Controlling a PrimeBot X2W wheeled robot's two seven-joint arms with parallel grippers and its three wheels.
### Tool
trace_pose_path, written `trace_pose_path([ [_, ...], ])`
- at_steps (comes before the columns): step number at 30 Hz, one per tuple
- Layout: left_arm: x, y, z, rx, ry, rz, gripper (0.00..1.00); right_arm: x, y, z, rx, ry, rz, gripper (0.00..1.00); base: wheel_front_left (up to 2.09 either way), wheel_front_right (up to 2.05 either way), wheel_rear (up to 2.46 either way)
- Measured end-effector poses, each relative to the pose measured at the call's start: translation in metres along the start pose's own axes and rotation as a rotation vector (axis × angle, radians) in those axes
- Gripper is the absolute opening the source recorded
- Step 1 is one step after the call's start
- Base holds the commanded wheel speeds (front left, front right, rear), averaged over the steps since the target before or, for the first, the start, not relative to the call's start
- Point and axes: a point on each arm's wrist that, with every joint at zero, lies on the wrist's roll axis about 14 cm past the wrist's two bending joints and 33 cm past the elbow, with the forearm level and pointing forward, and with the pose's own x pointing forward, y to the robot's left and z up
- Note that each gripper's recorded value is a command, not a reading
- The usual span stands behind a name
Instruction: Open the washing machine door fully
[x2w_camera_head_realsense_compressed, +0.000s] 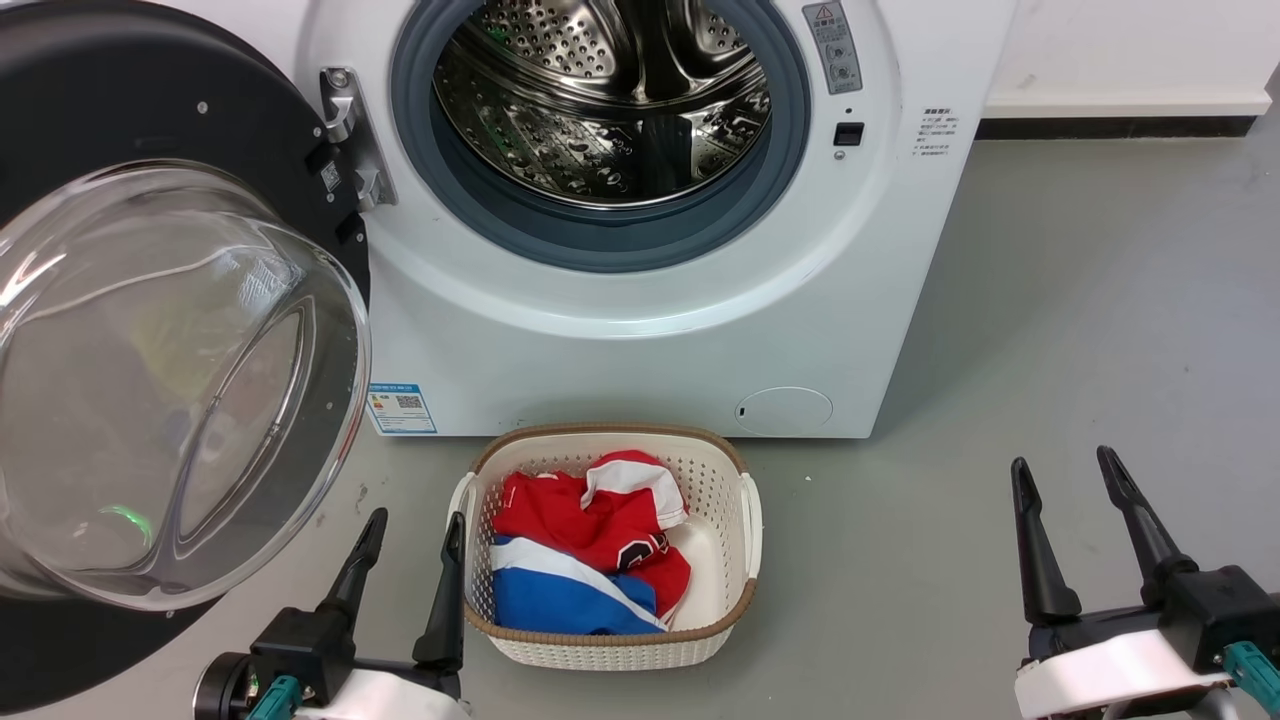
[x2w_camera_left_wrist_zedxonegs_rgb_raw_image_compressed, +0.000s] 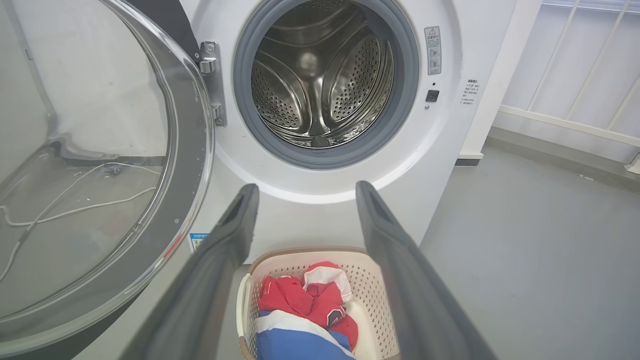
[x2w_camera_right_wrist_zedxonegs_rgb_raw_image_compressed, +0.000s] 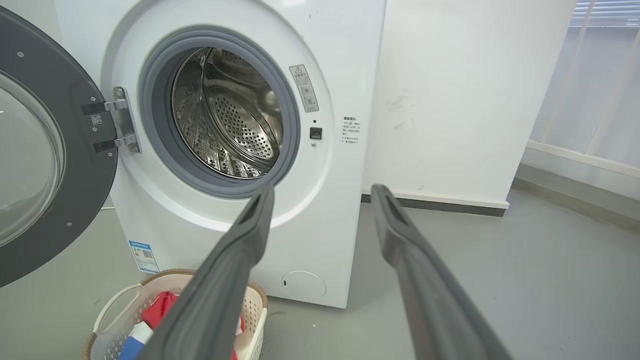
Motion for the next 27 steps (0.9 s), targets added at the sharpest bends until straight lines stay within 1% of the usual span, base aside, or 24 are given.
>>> trace_pose_path([
  [11,0.000,-0.005,0.001,-0.008,-0.003,-0.011,1.00,-0.002,0.000,0.000,0.001,0.002,-0.001,1.00,0.00,0.00,0.00],
  [12,0.000,-0.003,0.002,-0.014,-0.006,-0.006,0.00,-0.001,0.000,-0.001,0.000,0.003,-0.001,0.00,0.00,0.00,0.00],
  [17,-0.009,-0.002,-0.017,-0.033,0.053,0.007,0.00,-0.007,0.000,-0.017,0.014,0.057,-0.003,0.00,0.00,0.00,0.00],
  [27,-0.009,0.009,-0.021,-0.219,0.071,0.069,0.00,-0.010,-0.007,-0.027,0.219,0.099,-0.064,0.00,0.00,0.00,0.00],
])
